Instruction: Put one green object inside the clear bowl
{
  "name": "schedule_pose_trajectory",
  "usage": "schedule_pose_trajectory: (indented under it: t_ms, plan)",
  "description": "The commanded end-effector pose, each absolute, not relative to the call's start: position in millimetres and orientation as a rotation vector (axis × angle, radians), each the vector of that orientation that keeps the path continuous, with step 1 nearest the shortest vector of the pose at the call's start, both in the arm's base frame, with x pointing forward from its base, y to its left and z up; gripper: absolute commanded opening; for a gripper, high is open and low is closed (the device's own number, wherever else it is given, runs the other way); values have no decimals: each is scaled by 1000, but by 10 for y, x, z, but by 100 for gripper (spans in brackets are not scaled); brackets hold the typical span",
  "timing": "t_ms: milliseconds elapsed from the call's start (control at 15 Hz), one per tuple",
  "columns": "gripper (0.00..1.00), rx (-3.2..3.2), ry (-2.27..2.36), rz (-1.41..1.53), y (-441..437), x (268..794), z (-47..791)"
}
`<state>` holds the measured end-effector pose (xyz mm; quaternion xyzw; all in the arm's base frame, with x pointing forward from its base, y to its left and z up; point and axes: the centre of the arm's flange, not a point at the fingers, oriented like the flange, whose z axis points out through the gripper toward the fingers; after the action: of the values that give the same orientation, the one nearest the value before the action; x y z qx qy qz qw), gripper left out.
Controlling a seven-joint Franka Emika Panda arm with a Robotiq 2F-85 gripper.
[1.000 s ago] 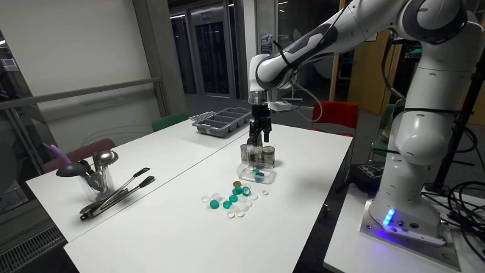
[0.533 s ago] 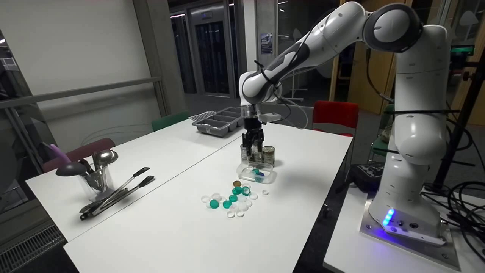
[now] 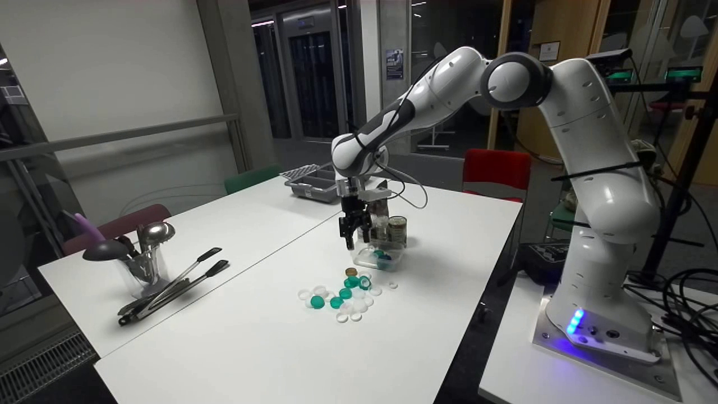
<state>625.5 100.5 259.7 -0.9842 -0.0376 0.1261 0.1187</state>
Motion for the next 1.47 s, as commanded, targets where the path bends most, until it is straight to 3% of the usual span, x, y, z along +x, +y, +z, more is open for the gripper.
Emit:
schedule_pose_trajectory:
  t_ms: [0, 1400]
  plan:
    - [100, -2863, -97, 444, 1157, 6609, 2484]
    - [100, -2800, -56, 589, 1254, 6872, 1623]
